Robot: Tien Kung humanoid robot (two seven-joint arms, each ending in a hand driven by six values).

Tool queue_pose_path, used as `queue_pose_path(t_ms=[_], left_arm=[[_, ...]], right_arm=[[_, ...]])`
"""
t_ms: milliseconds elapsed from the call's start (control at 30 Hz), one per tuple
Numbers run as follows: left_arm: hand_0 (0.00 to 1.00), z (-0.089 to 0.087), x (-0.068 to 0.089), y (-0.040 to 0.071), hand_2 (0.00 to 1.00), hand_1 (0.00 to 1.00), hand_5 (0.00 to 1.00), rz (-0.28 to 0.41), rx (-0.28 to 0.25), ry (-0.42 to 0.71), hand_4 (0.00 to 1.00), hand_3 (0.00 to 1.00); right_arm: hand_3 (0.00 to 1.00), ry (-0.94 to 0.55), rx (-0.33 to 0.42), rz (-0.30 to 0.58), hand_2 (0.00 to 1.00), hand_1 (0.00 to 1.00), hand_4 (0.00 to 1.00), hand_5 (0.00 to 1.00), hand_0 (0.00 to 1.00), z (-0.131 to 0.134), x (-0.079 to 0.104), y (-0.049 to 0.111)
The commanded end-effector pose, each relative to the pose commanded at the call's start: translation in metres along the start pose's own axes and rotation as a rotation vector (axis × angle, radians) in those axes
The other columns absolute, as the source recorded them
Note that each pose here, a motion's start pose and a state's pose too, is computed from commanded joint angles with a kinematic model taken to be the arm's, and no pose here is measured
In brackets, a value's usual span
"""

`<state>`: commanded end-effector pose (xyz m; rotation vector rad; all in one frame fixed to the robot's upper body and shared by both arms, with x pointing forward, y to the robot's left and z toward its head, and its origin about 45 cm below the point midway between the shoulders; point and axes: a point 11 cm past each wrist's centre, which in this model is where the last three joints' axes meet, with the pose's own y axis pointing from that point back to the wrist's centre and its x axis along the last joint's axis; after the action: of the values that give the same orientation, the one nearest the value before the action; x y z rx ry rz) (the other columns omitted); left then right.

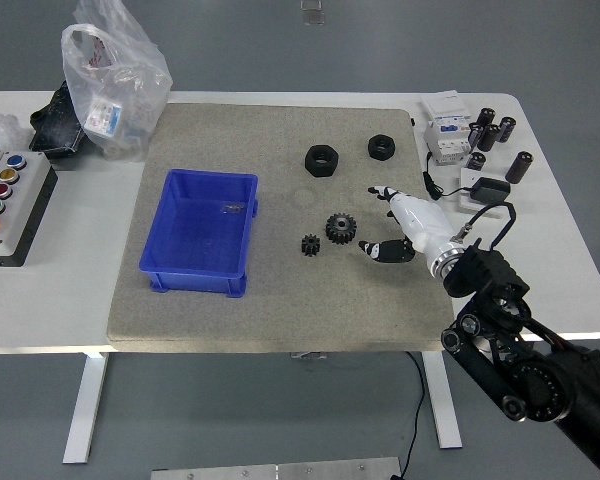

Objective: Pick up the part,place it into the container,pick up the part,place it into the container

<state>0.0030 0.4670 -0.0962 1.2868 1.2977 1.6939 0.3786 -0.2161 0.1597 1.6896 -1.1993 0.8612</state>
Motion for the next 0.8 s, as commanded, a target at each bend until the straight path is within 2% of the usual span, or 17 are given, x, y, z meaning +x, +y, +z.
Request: queue_pose_path(t_ms=[100, 667, 700, 800], left_arm=[[0.665, 0.000, 0.000, 0.000, 0.668, 0.664, 0.184, 0.000, 0.000, 0.000, 0.671, 0.816], [0.666, 0.004, -0.002, 0.001, 0.668, 0.664, 0.183, -0.002, -0.001, -0.004, 0.671, 0.815], [0.666, 0.004, -0.002, 0.001, 0.668, 0.664, 0.183, -0.003, -0.001, -0.005, 0.671, 0.816], [0.666, 0.005, -0.002, 0.001, 0.668, 0.664, 0.183, -0.003, -0.003, -0.006, 0.671, 0.816]], right_arm=[[0.865, 0.003, 0.005, -0.005, 0.836, 0.669, 0.834, 0.263, 0.306, -0.002, -0.001, -0.002], [0.843, 0.124, 0.047, -0.069, 0.821, 0.657, 0.836, 0.265, 0.302, -0.026, -0.017, -0.034], [0.786, 0.130, 0.047, -0.073, 0.701, 0.640, 0.723, 0.191, 0.299, -0.026, -0.018, -0.035], [0.786, 0.145, 0.047, -0.084, 0.701, 0.640, 0.723, 0.191, 0.299, -0.026, -0.021, -0.037]])
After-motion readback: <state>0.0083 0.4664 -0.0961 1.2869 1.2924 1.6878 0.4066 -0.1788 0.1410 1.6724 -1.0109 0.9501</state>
